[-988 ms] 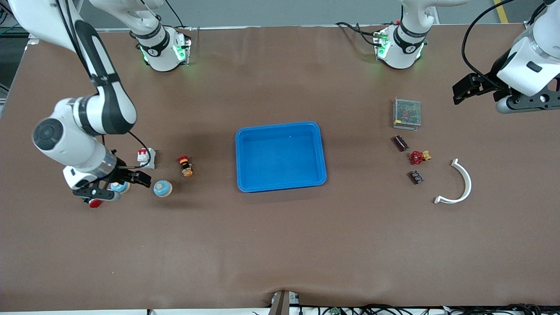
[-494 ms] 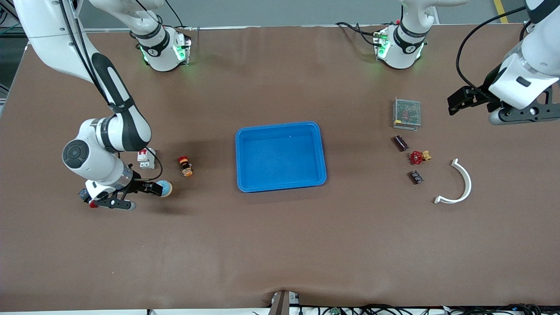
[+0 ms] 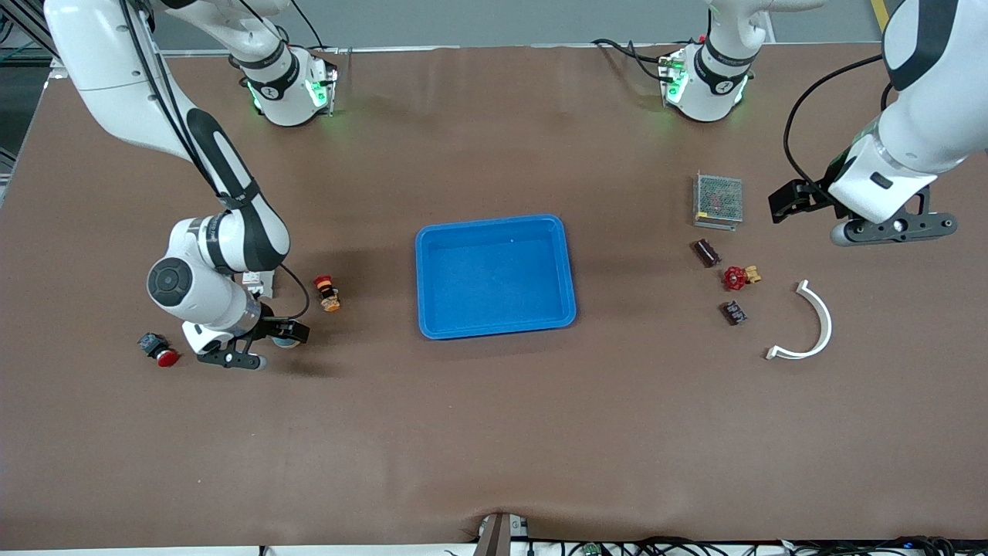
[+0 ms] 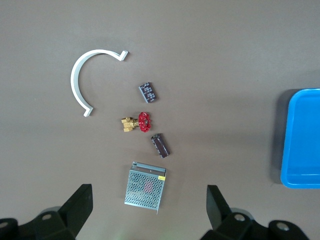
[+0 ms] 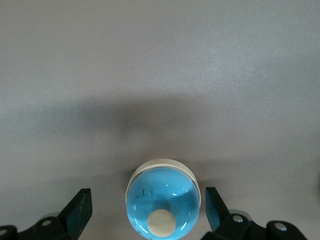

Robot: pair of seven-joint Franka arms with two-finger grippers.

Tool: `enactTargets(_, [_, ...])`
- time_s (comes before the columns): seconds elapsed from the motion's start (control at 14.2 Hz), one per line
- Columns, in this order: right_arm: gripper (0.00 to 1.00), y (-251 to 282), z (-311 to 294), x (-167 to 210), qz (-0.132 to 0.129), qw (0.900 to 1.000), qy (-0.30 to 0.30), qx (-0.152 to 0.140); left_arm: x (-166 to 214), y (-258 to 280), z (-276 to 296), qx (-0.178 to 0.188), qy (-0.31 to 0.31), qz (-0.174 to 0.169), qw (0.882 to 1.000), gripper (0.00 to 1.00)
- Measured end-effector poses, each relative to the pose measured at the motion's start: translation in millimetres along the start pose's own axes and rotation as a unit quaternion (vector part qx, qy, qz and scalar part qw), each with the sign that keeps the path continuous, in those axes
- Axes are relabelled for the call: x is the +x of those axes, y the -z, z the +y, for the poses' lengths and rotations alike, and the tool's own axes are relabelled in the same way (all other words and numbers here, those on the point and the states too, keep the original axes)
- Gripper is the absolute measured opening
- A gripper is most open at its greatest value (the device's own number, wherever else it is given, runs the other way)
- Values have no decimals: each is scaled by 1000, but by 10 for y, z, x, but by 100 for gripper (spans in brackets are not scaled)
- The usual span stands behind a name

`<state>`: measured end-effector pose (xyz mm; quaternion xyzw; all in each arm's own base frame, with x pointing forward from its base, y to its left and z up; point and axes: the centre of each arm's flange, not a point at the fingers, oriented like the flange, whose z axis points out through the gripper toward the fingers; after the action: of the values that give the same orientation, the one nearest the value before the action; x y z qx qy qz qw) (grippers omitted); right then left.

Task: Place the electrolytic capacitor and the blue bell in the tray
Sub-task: 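Grasp the blue bell with the right gripper while the left gripper reaches the capacitor, then carry the bell to the tray while the left gripper grasps the capacitor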

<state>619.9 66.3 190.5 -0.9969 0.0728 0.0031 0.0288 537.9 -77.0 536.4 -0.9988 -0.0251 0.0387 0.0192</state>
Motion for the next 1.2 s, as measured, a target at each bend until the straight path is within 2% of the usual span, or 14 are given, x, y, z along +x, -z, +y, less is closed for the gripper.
enactTargets(0.56, [100,-74,118,14,-4,1000,-8,-6,33,-1314,44,-8,15,24,1000,100])
enactTargets(0.71, [84,-86,127,11,-6,1000,-9,-7,33,-1735,55,-12,38,24,999,100])
enactTargets(0.78, [70,-82,118,11,-6,1000,-15,-6,25,-1937,59,-12,55,19,998,100])
enactTargets(0.85, [65,-48,120,17,-7,999,-34,-7,-1,-2142,60,-11,71,8,997,96])
enactTargets(0.92, [65,-50,105,11,-8,998,-62,-7,-42,-2359,60,-9,89,-5,996,96])
enactTargets(0.99, [65,-58,70,1,-10,995,-98,-7,-90,-2562,61,-8,107,-14,994,87])
enactTargets(1.06, [65,-47,-13,-7,-11,990,-141,-7,-142,-2745,64,-6,125,-22,992,80])
enactTargets(1.13, [65,-15,-172,-14,-14,982,-190,-6,-195,-2895,69,-4,137,-31,990,79])
enactTargets(1.2, [65,56,-402,-15,-18,971,-237,-8,-239,-3007,67,-1,146,-40,989,73])
